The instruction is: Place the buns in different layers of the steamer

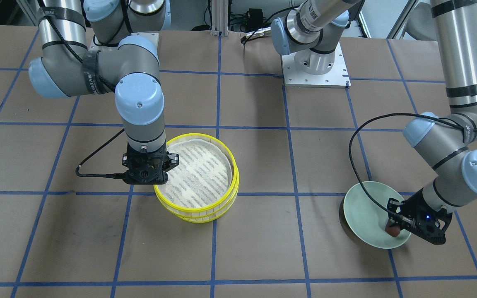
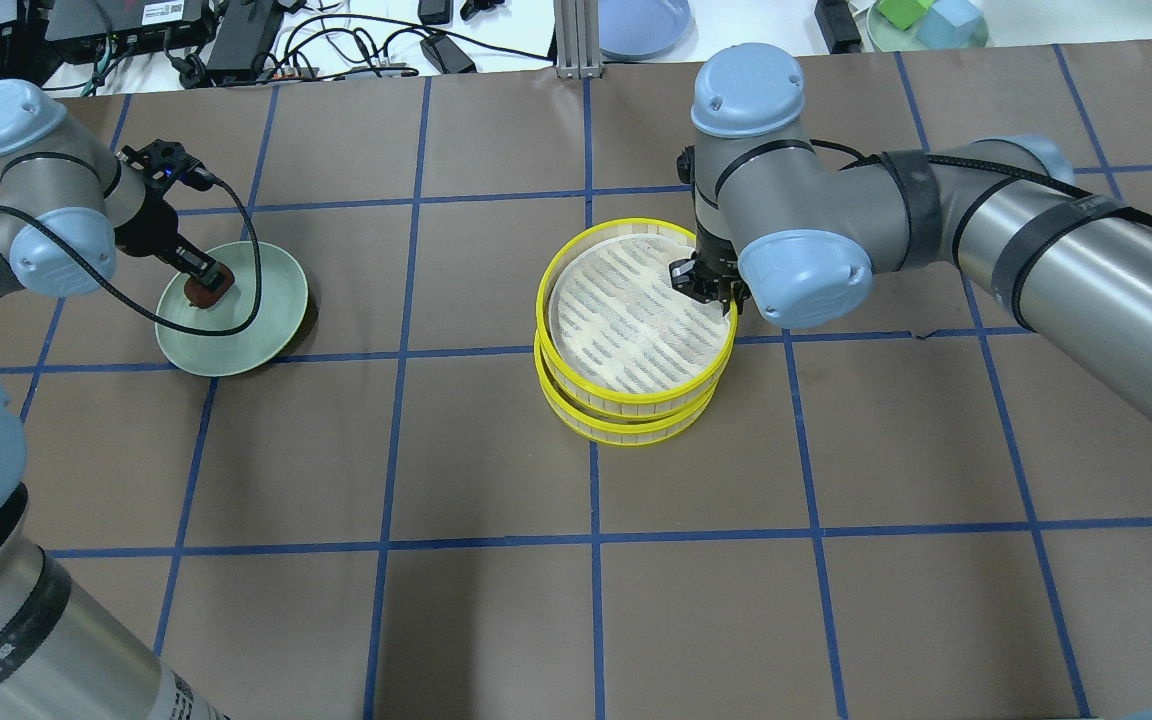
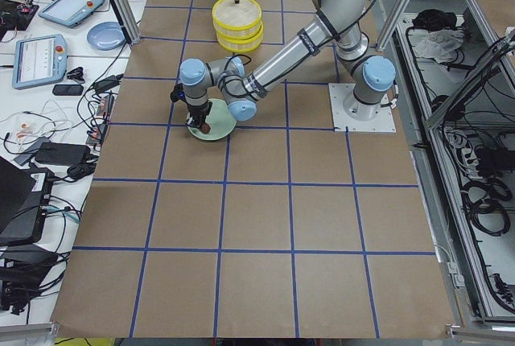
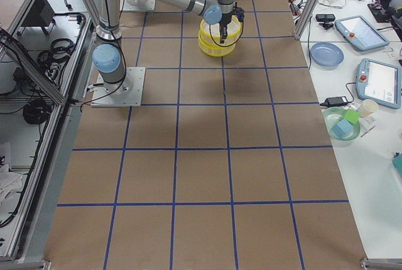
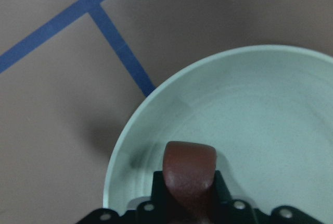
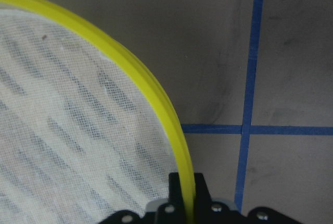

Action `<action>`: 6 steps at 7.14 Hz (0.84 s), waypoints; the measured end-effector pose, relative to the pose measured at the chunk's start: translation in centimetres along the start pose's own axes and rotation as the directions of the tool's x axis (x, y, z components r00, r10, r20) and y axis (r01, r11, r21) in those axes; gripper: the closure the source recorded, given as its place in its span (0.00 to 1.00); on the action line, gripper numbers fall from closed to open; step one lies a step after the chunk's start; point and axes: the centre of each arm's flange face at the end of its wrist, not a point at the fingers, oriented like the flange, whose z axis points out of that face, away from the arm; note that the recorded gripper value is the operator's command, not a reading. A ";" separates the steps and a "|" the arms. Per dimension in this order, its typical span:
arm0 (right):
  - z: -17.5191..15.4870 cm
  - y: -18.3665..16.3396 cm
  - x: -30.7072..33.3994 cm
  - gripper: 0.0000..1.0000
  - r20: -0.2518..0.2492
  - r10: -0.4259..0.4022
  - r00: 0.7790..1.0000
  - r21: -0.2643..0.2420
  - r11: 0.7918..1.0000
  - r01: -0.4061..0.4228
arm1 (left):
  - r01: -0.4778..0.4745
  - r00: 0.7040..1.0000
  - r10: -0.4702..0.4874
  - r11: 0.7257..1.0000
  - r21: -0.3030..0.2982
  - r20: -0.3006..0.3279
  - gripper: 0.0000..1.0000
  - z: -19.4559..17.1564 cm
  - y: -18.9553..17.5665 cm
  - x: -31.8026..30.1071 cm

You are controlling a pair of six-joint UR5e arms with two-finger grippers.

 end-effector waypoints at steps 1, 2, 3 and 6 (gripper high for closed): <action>0.4 0.1 0.0 0.99 -0.002 0.000 1.000 -0.007 1.000 0.000 | 0.050 0.999 -0.051 0.999 0.021 0.018 1.00 -1.7 -0.4 0.3; 0.5 0.1 -0.1 0.98 0.001 0.005 1.000 -0.010 1.000 -0.005 | 0.117 0.992 -0.119 0.992 0.042 0.032 1.00 -3.6 -1.3 1.4; 0.5 0.2 -0.2 0.98 0.004 0.008 1.000 -0.012 1.000 -0.008 | 0.190 0.981 -0.192 0.980 0.050 0.030 1.00 -5.3 -2.4 3.4; 0.5 0.5 -1.0 0.21 0.006 0.019 1.000 -0.013 1.000 -0.019 | 0.413 0.911 -0.412 0.908 0.067 -0.021 1.00 -9.2 -7.6 13.4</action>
